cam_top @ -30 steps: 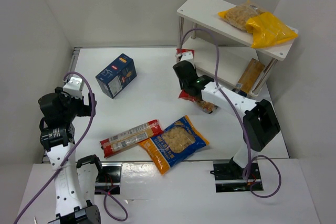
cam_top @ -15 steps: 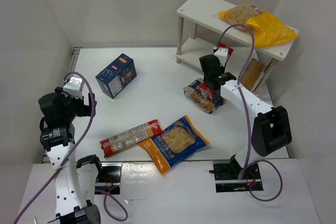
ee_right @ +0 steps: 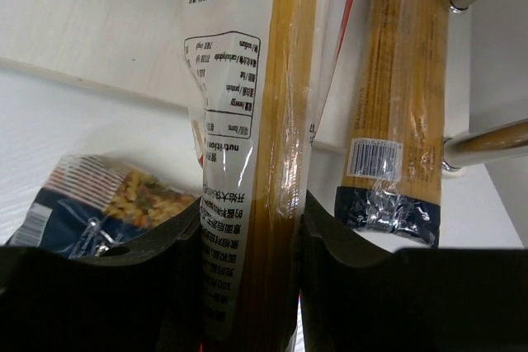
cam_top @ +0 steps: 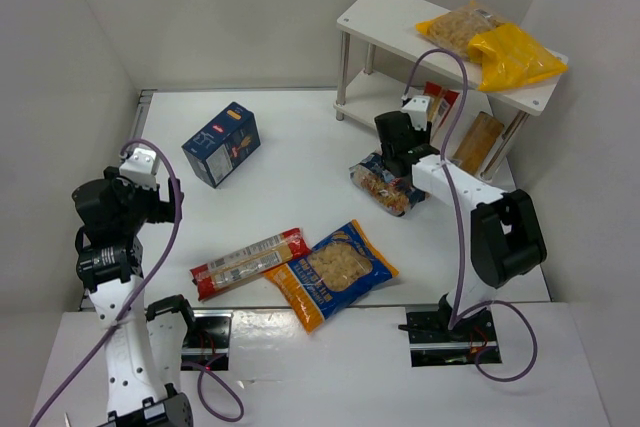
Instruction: Place and organize the pasta boxes and bags onto the shelf
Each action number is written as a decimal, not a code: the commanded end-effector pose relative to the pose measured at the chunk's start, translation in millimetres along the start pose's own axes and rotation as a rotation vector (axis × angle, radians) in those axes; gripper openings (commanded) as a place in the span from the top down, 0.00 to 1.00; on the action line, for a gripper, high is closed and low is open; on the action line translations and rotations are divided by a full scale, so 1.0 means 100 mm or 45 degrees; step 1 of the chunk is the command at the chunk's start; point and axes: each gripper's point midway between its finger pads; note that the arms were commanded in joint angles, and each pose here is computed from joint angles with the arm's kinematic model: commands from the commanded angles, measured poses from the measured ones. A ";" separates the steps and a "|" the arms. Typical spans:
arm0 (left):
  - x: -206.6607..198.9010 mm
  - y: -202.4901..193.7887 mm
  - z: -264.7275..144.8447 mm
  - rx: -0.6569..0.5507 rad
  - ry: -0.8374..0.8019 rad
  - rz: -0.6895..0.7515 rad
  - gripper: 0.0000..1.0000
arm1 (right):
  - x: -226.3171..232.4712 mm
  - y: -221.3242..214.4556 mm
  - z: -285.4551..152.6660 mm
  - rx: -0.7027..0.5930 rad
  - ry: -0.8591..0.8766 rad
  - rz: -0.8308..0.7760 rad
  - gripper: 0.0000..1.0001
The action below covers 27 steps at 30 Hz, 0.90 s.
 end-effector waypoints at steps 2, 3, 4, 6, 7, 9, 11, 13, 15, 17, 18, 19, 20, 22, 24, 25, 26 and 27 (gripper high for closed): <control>-0.01 0.13 -0.04 -0.079 -0.001 0.020 0.00 | -0.17 0.55 0.06 -0.226 -0.135 0.249 1.00; -0.01 0.13 -0.04 -0.079 -0.001 0.020 0.00 | -0.21 0.56 0.09 -0.225 -0.150 0.255 1.00; -0.01 0.13 -0.04 -0.079 -0.001 0.020 0.00 | -0.20 0.51 0.12 -0.211 -0.155 0.248 1.00; -0.01 0.14 -0.06 -0.089 0.003 0.024 0.00 | -0.26 0.49 0.15 -0.212 -0.195 0.244 1.00; -0.01 0.14 -0.06 -0.089 0.003 0.024 0.00 | -0.26 0.49 0.15 -0.212 -0.195 0.244 1.00; 0.00 0.14 -0.06 -0.088 0.004 0.036 0.00 | -0.30 0.47 0.19 -0.208 -0.220 0.239 1.00; -0.02 0.15 -0.06 -0.093 -0.007 0.036 0.00 | -0.32 0.48 0.21 -0.225 -0.248 0.232 1.00; -0.02 0.15 -0.06 -0.093 -0.007 0.036 0.00 | -0.38 0.45 0.25 -0.221 -0.293 0.210 1.00; -0.02 0.15 -0.06 -0.093 -0.007 0.036 0.00 | -0.38 0.46 0.27 -0.227 -0.313 0.194 1.00; -0.02 0.15 -0.06 -0.093 -0.007 0.036 0.00 | -0.40 0.41 0.31 -0.223 -0.344 0.153 1.00; -0.02 0.15 -0.06 -0.093 -0.007 0.036 0.00 | -0.39 0.42 0.31 -0.229 -0.342 0.162 1.00; -0.02 0.15 -0.06 -0.093 -0.007 0.036 0.00 | -0.44 0.45 0.32 -0.236 -0.363 0.160 1.00; -0.02 0.15 -0.06 -0.093 -0.007 0.036 0.00 | -0.44 0.45 0.32 -0.236 -0.363 0.160 1.00; -0.02 0.15 -0.06 -0.093 -0.007 0.036 0.00 | -0.45 0.42 0.34 -0.238 -0.376 0.137 1.00; -0.02 0.15 -0.06 -0.093 -0.007 0.036 0.00 | -0.45 0.39 0.35 -0.235 -0.391 0.128 1.00; -0.02 0.15 -0.06 -0.093 -0.007 0.036 0.00 | -0.45 0.41 0.36 -0.242 -0.389 0.139 1.00; -0.02 0.15 -0.06 -0.093 -0.007 0.036 0.00 | -0.50 0.38 0.39 -0.235 -0.416 0.121 1.00; -0.02 0.17 -0.07 -0.103 -0.003 0.041 0.00 | -0.53 0.39 0.41 -0.233 -0.427 0.124 1.00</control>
Point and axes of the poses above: each gripper's point midway between its finger pads, its own z axis out along the fingers, its own x axis along the line the jaws close on, y = z × x, and after that the axes turned 7 degrees about z, right-handed
